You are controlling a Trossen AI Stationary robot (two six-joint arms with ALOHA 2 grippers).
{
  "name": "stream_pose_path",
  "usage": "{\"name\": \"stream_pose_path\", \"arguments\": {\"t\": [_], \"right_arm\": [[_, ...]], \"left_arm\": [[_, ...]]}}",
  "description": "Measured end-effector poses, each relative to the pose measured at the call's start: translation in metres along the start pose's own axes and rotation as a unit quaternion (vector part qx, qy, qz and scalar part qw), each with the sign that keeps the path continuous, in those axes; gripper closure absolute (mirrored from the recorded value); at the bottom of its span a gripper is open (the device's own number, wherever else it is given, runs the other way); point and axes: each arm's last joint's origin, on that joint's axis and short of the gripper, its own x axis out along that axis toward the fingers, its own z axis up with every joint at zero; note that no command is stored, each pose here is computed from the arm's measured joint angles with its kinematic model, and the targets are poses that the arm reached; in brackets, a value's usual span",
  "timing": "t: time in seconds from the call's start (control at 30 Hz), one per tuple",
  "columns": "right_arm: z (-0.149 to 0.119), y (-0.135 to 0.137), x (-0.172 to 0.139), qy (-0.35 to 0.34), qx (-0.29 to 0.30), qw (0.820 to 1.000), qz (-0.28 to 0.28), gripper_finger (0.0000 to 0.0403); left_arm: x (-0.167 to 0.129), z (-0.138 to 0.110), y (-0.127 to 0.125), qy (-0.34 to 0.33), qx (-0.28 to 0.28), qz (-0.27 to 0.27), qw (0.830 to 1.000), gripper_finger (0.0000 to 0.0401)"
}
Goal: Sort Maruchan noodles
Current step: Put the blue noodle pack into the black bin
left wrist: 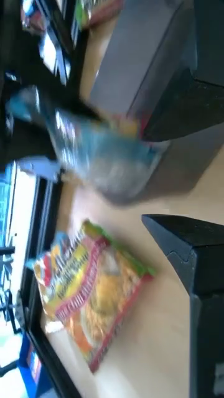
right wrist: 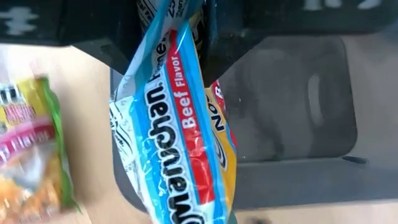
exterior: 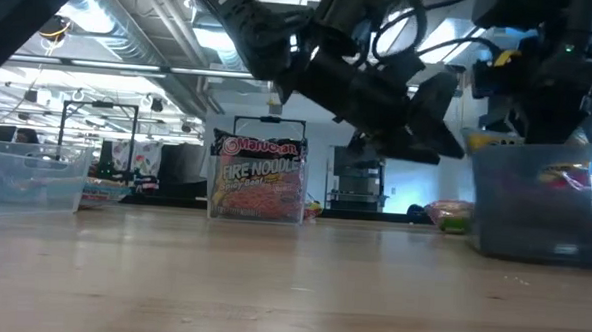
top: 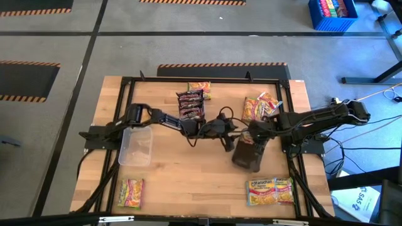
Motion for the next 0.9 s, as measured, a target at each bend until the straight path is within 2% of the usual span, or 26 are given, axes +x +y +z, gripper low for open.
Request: {"name": "stream_pose_path", "arguments": {"t": [0.47, 0.73, 0.9], "right_arm": [[-0.005, -0.002, 0.000, 0.027, 0.021, 0.999, -0.010, 0.0302], [-0.005, -0.003, 0.000, 0.029, 0.018, 0.999, -0.011, 0.0302], [-0.005, -0.003, 0.000, 0.029, 0.018, 0.999, -0.012, 0.0302]], "left_arm": [[-0.010, -0.010, -0.037, 0.025, 0.002, -0.029, 0.999, 0.0205], [0.001, -0.028, -0.043, 0.010, -0.030, -0.045, 0.998, 0.0205], [-0.001, -0.024, -0.043, 0.004, -0.022, -0.049, 0.999, 0.0205]]}}
